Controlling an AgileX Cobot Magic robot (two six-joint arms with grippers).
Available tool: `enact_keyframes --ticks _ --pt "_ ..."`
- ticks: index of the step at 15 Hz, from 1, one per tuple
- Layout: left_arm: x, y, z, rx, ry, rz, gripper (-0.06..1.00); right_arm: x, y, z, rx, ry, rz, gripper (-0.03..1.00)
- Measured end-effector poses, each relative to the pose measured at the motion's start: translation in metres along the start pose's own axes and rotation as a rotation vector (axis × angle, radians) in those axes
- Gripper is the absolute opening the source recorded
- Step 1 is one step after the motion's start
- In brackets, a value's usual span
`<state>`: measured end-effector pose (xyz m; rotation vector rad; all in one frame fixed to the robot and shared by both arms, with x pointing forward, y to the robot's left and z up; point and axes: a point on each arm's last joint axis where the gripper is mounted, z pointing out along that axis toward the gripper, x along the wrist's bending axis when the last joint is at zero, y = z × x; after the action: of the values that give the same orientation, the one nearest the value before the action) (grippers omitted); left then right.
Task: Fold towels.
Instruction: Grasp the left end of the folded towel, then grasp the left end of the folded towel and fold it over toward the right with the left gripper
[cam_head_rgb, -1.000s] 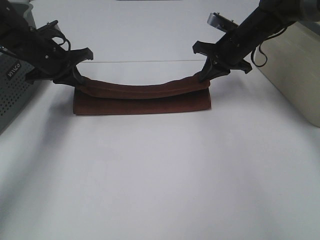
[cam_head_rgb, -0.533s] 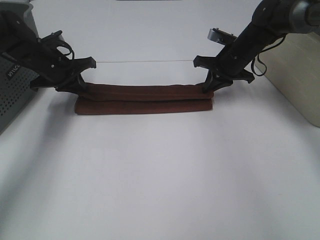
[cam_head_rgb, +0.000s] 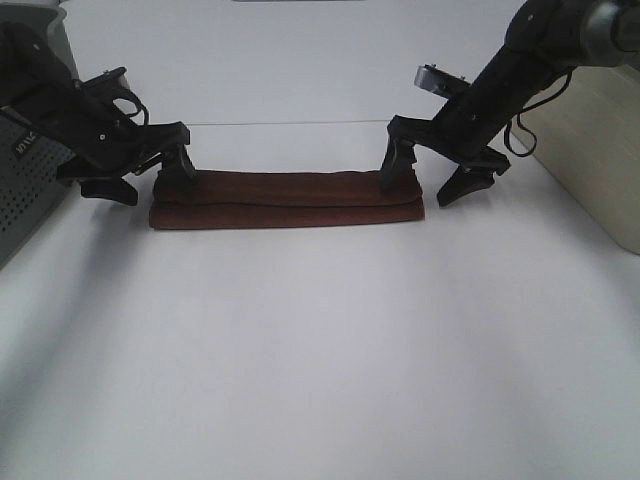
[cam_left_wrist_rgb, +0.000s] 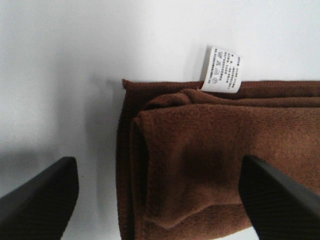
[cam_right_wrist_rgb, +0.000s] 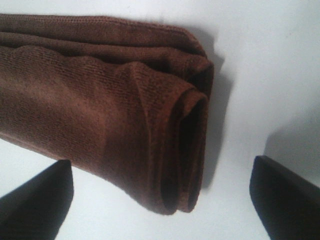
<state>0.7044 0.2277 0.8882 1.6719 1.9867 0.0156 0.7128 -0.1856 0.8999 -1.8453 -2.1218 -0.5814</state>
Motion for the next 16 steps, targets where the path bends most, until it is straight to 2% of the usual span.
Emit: enact_keyframes --ticks 4,6,10,11,14,16 --pt "0.003 -0.002 0.015 -0.011 -0.001 -0.028 0.81 0.000 0.000 0.000 0.000 0.000 0.000 0.89" --pt "-0.001 -0.003 0.018 -0.023 -0.004 -0.026 0.72 0.000 0.000 0.000 0.000 0.000 0.000 0.89" --pt "-0.002 -0.006 0.023 -0.016 -0.004 -0.028 0.15 0.000 0.000 0.000 -0.001 0.000 0.000 0.89" --pt "-0.002 -0.006 0.023 -0.015 -0.005 -0.027 0.07 0.000 0.000 0.000 -0.001 0.000 0.000 0.89" --pt "-0.003 -0.005 0.018 -0.012 0.008 0.008 0.07 0.004 0.001 -0.009 -0.019 -0.007 -0.014 0.89" --pt "-0.001 0.004 -0.003 -0.028 0.030 0.061 0.07 0.007 0.002 -0.016 -0.031 -0.015 -0.026 0.89"
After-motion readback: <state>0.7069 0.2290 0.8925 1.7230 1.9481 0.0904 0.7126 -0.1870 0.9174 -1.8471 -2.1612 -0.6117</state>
